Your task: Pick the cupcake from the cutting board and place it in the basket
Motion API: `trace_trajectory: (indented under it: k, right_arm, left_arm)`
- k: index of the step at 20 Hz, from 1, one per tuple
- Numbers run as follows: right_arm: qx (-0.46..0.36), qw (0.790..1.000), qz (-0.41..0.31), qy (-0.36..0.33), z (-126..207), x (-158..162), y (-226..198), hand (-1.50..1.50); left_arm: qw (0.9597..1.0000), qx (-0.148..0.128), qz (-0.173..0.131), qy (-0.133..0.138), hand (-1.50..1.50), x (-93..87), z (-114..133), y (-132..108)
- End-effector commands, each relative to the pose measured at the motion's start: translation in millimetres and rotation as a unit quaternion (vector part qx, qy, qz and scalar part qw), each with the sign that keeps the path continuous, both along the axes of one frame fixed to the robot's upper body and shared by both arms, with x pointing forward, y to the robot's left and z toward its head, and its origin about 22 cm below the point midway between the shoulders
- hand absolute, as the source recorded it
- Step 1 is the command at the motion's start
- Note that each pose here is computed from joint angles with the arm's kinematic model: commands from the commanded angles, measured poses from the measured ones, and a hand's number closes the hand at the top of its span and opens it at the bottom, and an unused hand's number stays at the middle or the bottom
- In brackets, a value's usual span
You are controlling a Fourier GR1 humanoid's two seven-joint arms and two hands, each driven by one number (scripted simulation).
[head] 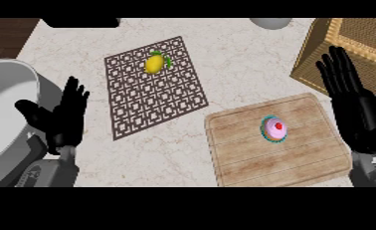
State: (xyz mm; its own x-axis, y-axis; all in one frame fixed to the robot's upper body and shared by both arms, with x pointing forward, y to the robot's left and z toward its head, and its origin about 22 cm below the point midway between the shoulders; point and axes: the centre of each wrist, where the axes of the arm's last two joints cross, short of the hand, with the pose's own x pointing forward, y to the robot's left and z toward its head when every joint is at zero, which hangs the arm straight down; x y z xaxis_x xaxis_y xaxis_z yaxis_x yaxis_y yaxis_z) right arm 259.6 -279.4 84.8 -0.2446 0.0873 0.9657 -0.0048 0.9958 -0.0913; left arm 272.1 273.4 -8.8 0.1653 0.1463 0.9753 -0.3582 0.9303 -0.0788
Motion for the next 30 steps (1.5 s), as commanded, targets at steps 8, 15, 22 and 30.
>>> trace_trajectory:
  k: [8,15,22,30]
  right_arm:
    - [-0.033,0.942,-0.321,-0.095,-11,-30,-18,1.5]
    - [-0.127,0.813,-0.568,0.008,-81,-35,-37,-1.5]
    - [-0.173,0.806,-0.538,0.176,-100,-67,-55,-1.5]
    - [-0.223,0.805,-0.379,0.399,-93,-92,-33,-1.5]
  left_arm:
    - [0.9835,0.154,-0.087,-0.04,0.0,4.6,38,28]
    - [0.9801,0.161,-0.102,-0.055,0.0,15.8,57,27]
    - [0.9779,0.173,-0.102,-0.058,0.0,17.0,55,18]
    - [0.978,0.171,-0.107,-0.055,0.0,22.4,63,19]
